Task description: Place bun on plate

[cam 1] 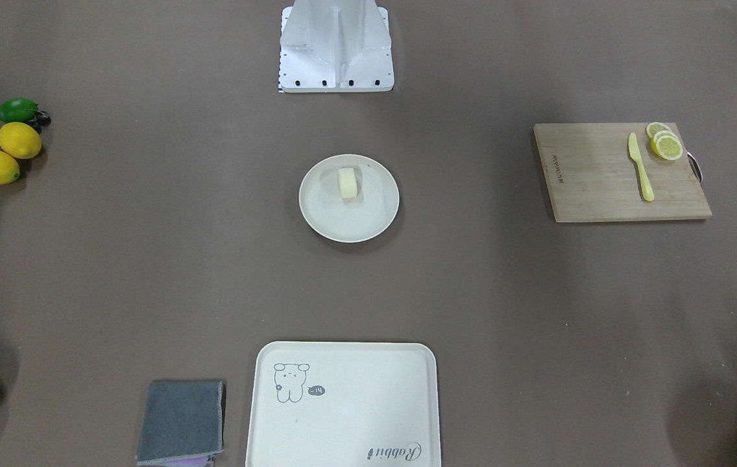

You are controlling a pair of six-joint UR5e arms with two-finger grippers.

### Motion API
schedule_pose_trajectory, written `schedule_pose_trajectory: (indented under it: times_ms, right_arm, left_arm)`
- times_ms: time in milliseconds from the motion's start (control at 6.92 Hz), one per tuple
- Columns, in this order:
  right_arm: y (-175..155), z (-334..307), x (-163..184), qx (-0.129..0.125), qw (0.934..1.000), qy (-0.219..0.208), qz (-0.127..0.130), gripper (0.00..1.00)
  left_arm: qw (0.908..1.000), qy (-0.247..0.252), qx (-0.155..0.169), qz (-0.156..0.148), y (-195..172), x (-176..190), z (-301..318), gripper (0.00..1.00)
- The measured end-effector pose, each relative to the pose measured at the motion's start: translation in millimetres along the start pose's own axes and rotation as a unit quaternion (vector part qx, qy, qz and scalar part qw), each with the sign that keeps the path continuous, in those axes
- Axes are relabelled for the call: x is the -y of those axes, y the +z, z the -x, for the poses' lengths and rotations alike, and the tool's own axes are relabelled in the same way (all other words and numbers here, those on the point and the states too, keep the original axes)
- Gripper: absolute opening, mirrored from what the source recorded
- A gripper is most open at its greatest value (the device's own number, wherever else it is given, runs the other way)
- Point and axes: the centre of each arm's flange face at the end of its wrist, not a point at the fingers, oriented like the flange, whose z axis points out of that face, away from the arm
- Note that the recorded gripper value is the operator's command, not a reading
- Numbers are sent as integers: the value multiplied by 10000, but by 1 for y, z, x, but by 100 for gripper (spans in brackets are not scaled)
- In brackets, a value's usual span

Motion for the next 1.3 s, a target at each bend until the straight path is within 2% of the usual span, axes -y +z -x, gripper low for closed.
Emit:
schedule_pose_trajectory:
  times_ms: [433,1300]
  right_arm:
    - [-5,-2,-6,-48,10000,12,-41,100]
    - [-30,-10,-17,1,9995,135,-285,100]
  left_arm:
    - [9999,-56,7,104,12,5,10,98]
    - [9999,-65,28,74,9,1,11,97]
